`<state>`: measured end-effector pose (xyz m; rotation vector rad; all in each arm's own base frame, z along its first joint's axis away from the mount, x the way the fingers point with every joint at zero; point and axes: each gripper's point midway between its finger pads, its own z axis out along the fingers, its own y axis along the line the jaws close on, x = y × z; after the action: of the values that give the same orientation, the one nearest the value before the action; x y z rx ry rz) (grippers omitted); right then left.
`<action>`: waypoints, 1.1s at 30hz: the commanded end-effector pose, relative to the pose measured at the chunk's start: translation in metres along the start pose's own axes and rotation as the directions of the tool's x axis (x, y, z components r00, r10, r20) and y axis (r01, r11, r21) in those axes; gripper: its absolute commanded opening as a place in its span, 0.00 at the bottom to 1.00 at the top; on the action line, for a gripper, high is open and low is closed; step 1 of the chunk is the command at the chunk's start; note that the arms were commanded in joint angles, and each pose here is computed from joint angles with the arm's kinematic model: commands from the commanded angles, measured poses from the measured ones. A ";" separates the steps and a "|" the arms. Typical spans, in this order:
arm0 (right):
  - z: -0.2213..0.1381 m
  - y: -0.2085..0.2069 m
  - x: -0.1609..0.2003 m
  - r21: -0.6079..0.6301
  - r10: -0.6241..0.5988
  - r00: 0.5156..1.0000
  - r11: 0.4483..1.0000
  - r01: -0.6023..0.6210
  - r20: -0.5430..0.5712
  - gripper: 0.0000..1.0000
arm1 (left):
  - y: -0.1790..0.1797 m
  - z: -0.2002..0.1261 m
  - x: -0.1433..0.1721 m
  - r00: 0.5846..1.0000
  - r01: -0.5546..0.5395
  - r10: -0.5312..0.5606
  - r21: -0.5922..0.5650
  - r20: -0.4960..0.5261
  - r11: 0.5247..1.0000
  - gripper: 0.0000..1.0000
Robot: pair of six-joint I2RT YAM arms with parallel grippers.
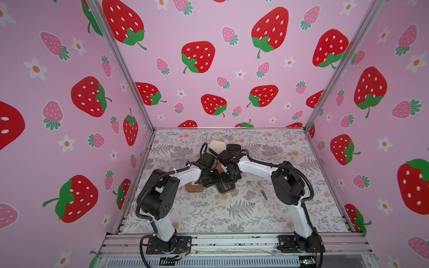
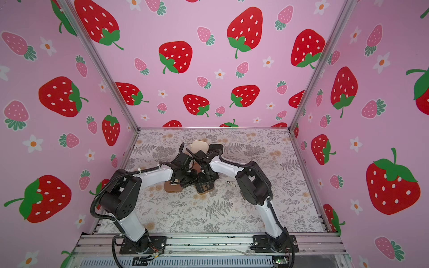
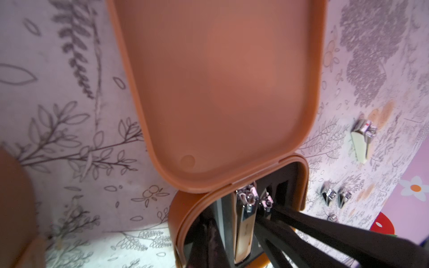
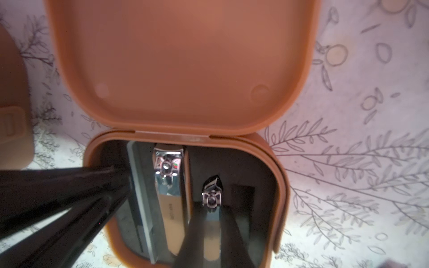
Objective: Organize nail clipper sets
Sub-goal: Place the nail clipper in the storage box.
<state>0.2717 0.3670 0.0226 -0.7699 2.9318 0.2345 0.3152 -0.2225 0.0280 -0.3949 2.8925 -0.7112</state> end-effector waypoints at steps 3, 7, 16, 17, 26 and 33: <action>0.067 -0.055 0.017 0.242 0.030 0.998 0.970 -0.015 -0.055 0.07 | 0.009 0.008 0.015 0.998 0.009 -0.010 -0.022 -0.060 1.000 0.00; 0.079 -0.064 0.026 0.275 0.033 0.996 0.961 -0.009 -0.083 0.07 | 0.009 0.009 0.015 0.998 0.010 -0.012 -0.023 -0.060 1.000 0.00; 0.103 -0.077 0.056 0.303 0.041 0.986 0.953 0.010 -0.160 0.05 | 0.011 0.008 0.016 0.998 0.012 -0.014 -0.027 -0.063 1.000 0.00; 0.103 -0.077 0.058 0.302 0.040 0.986 0.953 0.011 -0.164 0.05 | 0.011 0.008 0.016 0.998 0.013 -0.015 -0.030 -0.063 0.999 0.00; 0.059 -0.056 0.032 0.226 0.009 0.995 0.974 0.013 -0.098 0.21 | 0.013 0.009 0.017 0.998 0.018 -0.020 -0.034 -0.065 0.999 0.00; 0.000 -0.031 -0.003 0.147 -0.035 0.999 0.989 0.033 0.011 0.30 | 0.014 0.008 0.018 0.998 0.016 -0.019 -0.039 -0.067 0.999 0.00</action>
<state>0.2997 0.3675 0.0265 -0.7577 2.7967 0.1502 0.3161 -0.2267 0.0299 -0.3847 2.8847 -0.7518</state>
